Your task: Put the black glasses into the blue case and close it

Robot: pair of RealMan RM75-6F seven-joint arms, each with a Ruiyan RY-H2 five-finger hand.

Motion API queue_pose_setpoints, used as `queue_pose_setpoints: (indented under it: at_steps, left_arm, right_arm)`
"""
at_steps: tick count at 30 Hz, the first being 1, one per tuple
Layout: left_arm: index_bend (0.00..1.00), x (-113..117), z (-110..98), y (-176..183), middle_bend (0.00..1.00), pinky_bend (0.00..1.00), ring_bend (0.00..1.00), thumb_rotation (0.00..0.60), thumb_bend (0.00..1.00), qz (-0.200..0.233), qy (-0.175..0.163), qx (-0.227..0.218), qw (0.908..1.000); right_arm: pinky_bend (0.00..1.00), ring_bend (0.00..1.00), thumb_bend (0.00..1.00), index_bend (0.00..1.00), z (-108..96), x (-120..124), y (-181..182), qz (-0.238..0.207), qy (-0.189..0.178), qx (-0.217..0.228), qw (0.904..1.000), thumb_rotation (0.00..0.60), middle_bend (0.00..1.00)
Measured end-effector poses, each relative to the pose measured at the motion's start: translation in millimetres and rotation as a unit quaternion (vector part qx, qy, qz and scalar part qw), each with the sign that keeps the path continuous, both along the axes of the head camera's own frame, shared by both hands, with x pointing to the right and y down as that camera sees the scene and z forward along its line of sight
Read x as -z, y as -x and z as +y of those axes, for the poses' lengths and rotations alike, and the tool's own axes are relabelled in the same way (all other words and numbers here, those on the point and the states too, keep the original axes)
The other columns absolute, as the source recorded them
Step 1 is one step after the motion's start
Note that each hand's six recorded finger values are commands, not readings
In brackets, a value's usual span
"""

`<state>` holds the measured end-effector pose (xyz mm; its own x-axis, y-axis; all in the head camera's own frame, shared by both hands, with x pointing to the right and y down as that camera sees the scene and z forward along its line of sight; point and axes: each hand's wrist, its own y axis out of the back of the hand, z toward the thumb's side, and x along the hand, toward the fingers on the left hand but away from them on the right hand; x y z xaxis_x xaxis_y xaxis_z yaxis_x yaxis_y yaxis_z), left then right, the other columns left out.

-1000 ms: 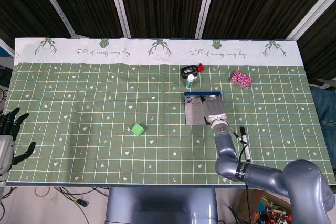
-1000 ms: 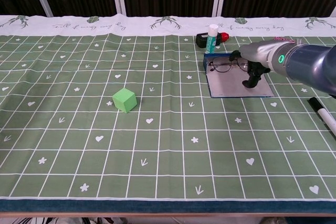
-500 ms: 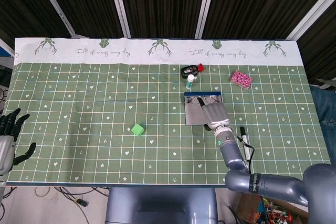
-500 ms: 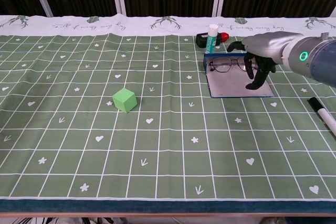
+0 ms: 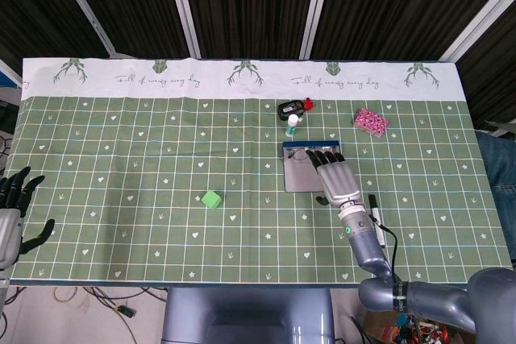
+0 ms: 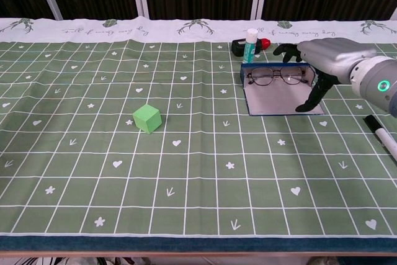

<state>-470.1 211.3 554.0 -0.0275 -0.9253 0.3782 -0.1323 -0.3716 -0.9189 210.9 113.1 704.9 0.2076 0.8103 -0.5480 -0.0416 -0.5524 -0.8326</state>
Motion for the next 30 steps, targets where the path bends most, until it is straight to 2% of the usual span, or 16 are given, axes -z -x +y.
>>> queue_pose_setpoints:
  at_steps: [5,10,17,30]
  left_arm:
    - [0.12,-0.4,0.0,0.4,0.0,0.0,0.0,0.6,0.31,-0.001,0.001,0.001,1.0]
    - [0.12,-0.2,-0.3,0.5,0.0,0.0,0.0,0.6,0.31,-0.001,0.0,0.002,1.0]
    - [0.12,-0.4,-0.7,0.7,0.0,0.0,0.0,0.6,0.31,-0.002,0.001,0.002,1.0]
    - [0.12,-0.1,-1.2,0.9,0.0,0.0,0.0,0.6,0.31,-0.002,0.0,0.002,1.0]
  right_arm:
    - [0.21,0.19,0.18,0.13,4.2,-8.4,-1.9,0.005,-0.012,0.004,0.9999,0.6,0.18]
    - [0.21,0.19,0.19,0.15,8.3,-19.0,-0.6,0.005,-0.007,0.006,0.9999,0.6,0.18]
    - [0.21,0.19,0.27,0.17,6.7,-27.4,2.1,0.007,-0.007,0.002,1.0,0.6,0.18]
    - [0.21,0.19,0.28,0.17,5.8,-40.1,4.1,0.009,0.0,-0.007,0.9999,0.6,0.18]
